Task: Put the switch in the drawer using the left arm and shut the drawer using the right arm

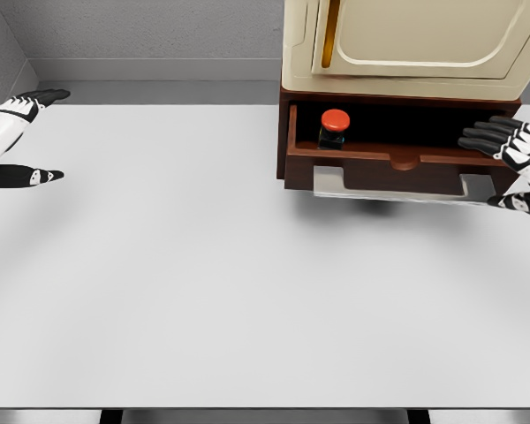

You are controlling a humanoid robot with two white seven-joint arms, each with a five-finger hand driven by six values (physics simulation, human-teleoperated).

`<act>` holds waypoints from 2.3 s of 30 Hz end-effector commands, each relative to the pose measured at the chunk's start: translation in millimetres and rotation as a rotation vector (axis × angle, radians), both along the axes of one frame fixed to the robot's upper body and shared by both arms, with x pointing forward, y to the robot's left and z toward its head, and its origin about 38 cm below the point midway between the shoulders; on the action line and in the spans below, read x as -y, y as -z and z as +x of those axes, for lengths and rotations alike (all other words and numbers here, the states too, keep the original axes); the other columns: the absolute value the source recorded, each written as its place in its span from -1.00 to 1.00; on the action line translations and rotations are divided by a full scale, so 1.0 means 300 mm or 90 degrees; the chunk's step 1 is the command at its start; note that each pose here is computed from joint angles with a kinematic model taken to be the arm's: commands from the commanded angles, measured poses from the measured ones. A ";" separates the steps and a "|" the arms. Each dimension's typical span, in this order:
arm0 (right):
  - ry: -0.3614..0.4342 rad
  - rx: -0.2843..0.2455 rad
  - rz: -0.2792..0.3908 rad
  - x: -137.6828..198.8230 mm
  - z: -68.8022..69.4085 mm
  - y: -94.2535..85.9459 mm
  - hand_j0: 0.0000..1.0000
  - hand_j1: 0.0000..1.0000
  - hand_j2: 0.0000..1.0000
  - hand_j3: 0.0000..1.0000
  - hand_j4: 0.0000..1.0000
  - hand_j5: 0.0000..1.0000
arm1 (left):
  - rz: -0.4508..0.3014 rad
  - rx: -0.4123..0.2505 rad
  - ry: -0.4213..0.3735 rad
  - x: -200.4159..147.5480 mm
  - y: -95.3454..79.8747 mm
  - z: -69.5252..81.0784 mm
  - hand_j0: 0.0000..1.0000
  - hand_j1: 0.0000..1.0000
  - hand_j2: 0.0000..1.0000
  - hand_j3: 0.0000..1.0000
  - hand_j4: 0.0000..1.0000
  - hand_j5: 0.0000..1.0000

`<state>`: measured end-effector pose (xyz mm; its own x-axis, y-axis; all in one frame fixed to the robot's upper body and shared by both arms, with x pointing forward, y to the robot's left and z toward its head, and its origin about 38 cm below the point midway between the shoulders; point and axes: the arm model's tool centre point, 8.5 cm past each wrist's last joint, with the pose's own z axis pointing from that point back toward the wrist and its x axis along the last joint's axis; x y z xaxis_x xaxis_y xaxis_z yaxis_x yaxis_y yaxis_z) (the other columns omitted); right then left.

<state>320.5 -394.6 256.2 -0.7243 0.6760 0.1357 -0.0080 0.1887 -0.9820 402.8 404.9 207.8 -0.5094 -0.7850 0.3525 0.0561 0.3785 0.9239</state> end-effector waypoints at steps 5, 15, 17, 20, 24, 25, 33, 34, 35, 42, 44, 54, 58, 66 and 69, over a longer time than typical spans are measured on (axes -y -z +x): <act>0.003 -0.002 0.007 -0.001 0.001 0.014 1.00 1.00 1.00 1.00 1.00 1.00 | -0.004 0.000 0.000 -0.001 -0.002 0.000 1.00 1.00 1.00 1.00 1.00 1.00; 0.008 0.012 0.008 0.005 0.018 -0.005 1.00 1.00 1.00 1.00 1.00 1.00 | -0.003 0.001 0.000 -0.001 -0.004 -0.001 1.00 1.00 1.00 1.00 1.00 1.00; 0.008 0.015 0.016 -0.001 0.020 -0.001 1.00 1.00 1.00 1.00 1.00 1.00 | -0.004 0.001 0.001 0.000 -0.003 0.000 1.00 1.00 1.00 1.00 1.00 1.00; 0.007 0.016 0.017 -0.002 0.019 -0.002 1.00 1.00 1.00 1.00 1.00 1.00 | -0.004 0.001 0.001 0.000 -0.003 0.000 1.00 1.00 1.00 1.00 1.00 1.00; 0.007 0.018 -0.001 0.015 0.018 -0.033 0.81 0.81 0.81 0.81 0.81 0.81 | -0.003 -0.003 0.000 -0.002 0.004 -0.004 1.00 1.00 1.00 1.00 1.00 1.00; 0.008 0.018 -0.013 0.024 0.018 -0.045 0.66 0.66 0.66 0.66 0.66 0.66 | -0.004 -0.002 0.000 -0.002 0.004 -0.004 1.00 1.00 1.00 1.00 1.00 1.00; 0.005 0.005 -0.031 0.035 0.010 -0.065 -0.04 -0.04 -0.04 -0.04 -0.04 -0.04 | -0.003 -0.003 0.000 -0.002 0.004 -0.004 1.00 1.00 1.00 1.00 1.00 1.00; 0.004 0.000 -0.036 0.037 0.006 -0.060 -0.04 -0.04 -0.04 -0.04 -0.04 -0.04 | -0.003 -0.003 0.000 -0.002 0.004 -0.004 1.00 1.00 1.00 1.00 1.00 1.00; 0.005 -0.006 -0.037 0.039 0.003 -0.055 -0.05 -0.05 -0.05 -0.05 -0.05 -0.05 | -0.003 -0.003 0.000 -0.002 0.004 -0.004 1.00 1.00 1.00 1.00 1.00 1.00; -0.008 -0.024 -0.061 0.034 -0.015 -0.053 -0.04 -0.04 -0.04 -0.04 -0.04 -0.04 | -0.004 -0.003 -0.001 -0.003 0.005 -0.004 1.00 1.00 1.00 1.00 1.00 1.00; -0.008 -0.028 -0.061 0.035 -0.017 -0.047 -0.03 -0.03 -0.03 -0.03 -0.03 -0.03 | -0.003 -0.004 0.000 -0.003 0.005 -0.004 1.00 1.00 1.00 1.00 1.00 1.00; 0.004 -0.049 -0.048 0.046 -0.026 0.004 -0.03 -0.03 -0.03 -0.03 -0.03 -0.03 | -0.003 -0.004 0.000 -0.003 0.005 -0.004 1.00 1.00 1.00 1.00 1.00 1.00; 0.016 -0.051 -0.037 0.058 -0.023 0.025 -0.03 -0.03 -0.03 -0.03 -0.03 -0.03 | -0.003 -0.004 0.000 -0.003 0.005 -0.004 1.00 1.00 1.00 1.00 1.00 1.00; 0.033 -0.052 -0.027 0.076 -0.016 0.046 -0.03 -0.03 -0.03 -0.03 -0.03 -0.03 | -0.004 -0.005 0.000 -0.002 0.008 -0.005 1.00 1.00 1.00 1.00 1.00 1.00; 0.032 -0.051 -0.023 0.072 -0.015 0.049 -0.02 -0.02 -0.02 -0.02 -0.02 -0.02 | -0.004 -0.005 0.000 -0.002 0.008 -0.005 1.00 1.00 1.00 1.00 1.00 1.00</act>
<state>315.8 -415.8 242.3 -0.6797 0.7159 0.1599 -0.0771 0.1471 -0.9861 401.6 405.1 205.2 -0.5069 -0.7851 0.3559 0.0630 0.3780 0.9237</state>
